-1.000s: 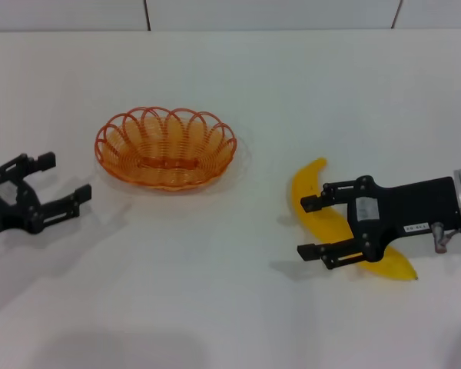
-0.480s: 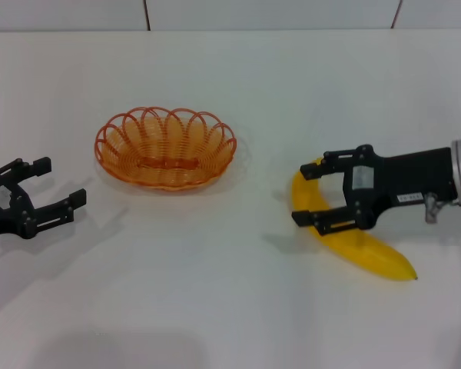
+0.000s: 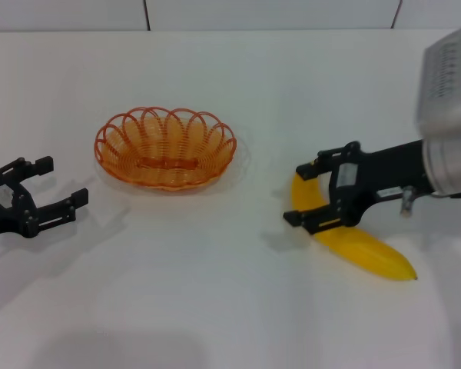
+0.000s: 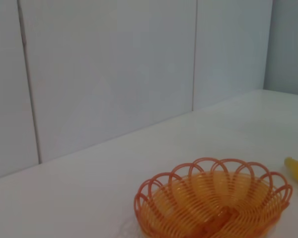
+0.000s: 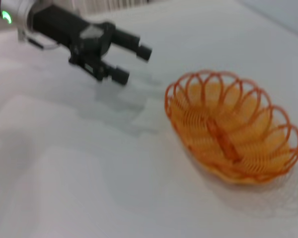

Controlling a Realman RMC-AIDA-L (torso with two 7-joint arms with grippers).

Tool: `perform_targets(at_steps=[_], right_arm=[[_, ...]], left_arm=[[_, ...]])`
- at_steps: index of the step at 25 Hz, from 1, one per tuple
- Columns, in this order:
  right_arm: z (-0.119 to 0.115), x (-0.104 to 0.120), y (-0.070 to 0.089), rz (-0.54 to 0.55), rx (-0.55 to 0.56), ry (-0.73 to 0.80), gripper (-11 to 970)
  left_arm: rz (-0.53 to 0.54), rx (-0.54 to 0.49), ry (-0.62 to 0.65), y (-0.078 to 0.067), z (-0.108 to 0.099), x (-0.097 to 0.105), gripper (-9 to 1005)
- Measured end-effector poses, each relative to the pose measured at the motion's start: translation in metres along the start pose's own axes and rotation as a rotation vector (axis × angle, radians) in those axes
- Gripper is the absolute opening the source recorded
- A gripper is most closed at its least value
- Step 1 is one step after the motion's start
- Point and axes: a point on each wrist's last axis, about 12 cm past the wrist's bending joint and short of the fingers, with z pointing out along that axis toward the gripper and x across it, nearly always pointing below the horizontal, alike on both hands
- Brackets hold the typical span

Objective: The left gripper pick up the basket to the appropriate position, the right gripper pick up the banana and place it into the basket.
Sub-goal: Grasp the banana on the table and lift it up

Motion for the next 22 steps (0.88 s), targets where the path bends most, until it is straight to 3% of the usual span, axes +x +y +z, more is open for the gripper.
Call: perform_targets(at_steps=[7,22], right_arm=[[0.011,-0.020,0.015,-0.015,0.088,0.180,690],[0.024,-0.022,0.017,-0.025,0.140,0.359,673]], left_arm=[[0.000,-0.001,0.002,0.000,0.000,0.000,865],[0.007,0.009,0.003,0.001,0.004,-0.003,865]])
